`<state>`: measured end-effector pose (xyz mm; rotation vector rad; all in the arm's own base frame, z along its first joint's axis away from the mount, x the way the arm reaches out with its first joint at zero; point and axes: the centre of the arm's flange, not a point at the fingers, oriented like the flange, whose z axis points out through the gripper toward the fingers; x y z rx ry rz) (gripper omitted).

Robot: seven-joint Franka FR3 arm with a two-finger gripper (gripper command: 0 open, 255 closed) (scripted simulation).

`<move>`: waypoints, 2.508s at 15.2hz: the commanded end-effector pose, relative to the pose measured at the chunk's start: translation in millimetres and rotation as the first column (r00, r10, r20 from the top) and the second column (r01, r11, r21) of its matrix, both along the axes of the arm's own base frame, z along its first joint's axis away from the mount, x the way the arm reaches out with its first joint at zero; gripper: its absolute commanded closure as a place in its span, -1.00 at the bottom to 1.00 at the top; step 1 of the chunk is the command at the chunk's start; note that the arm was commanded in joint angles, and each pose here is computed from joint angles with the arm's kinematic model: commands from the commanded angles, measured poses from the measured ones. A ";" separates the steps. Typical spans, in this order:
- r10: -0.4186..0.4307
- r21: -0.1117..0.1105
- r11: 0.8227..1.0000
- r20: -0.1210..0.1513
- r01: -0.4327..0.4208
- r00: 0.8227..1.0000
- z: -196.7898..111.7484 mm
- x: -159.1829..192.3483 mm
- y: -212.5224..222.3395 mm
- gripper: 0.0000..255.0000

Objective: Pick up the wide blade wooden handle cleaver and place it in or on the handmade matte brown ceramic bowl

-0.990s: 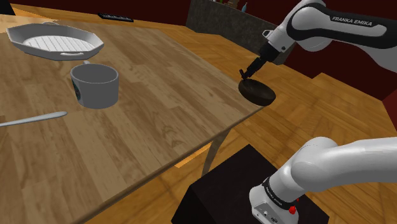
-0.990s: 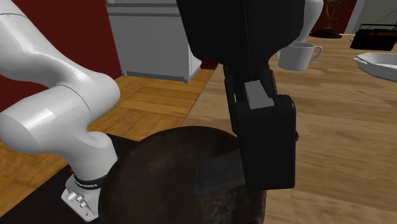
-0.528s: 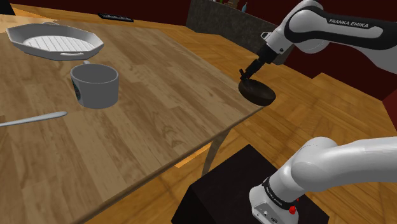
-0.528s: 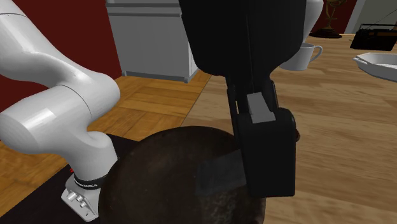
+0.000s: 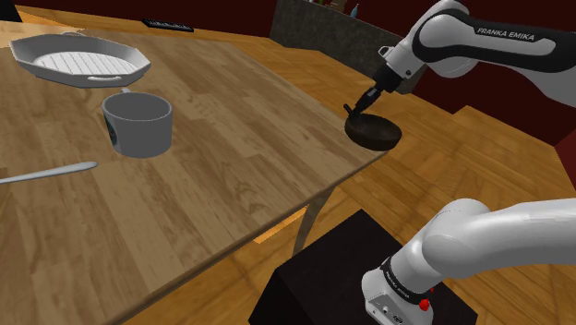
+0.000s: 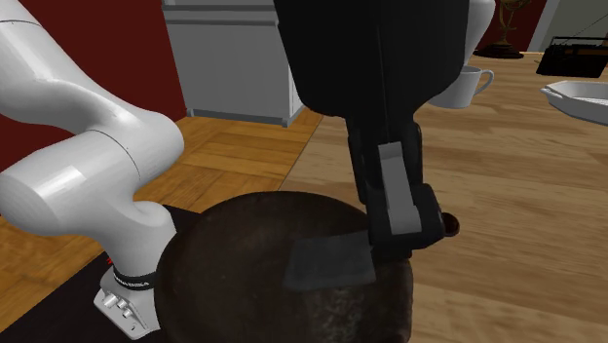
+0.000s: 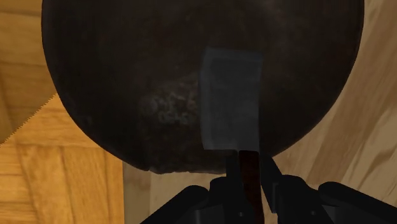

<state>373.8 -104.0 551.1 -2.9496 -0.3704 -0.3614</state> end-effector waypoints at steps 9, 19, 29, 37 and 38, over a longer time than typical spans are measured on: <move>0.000 0.000 1.000 -0.002 0.000 1.000 31.8 0.0 0.0 1.00; 0.000 0.000 1.000 -0.002 0.000 1.000 84.6 0.0 0.0 1.00; 0.000 0.000 1.000 -0.002 0.000 1.000 114.3 -53.2 -24.9 1.00; 0.000 0.000 1.000 -0.002 0.000 1.000 72.1 -53.2 -24.9 1.00; 0.000 0.000 1.000 -0.002 0.000 1.000 66.8 -53.2 -24.9 1.00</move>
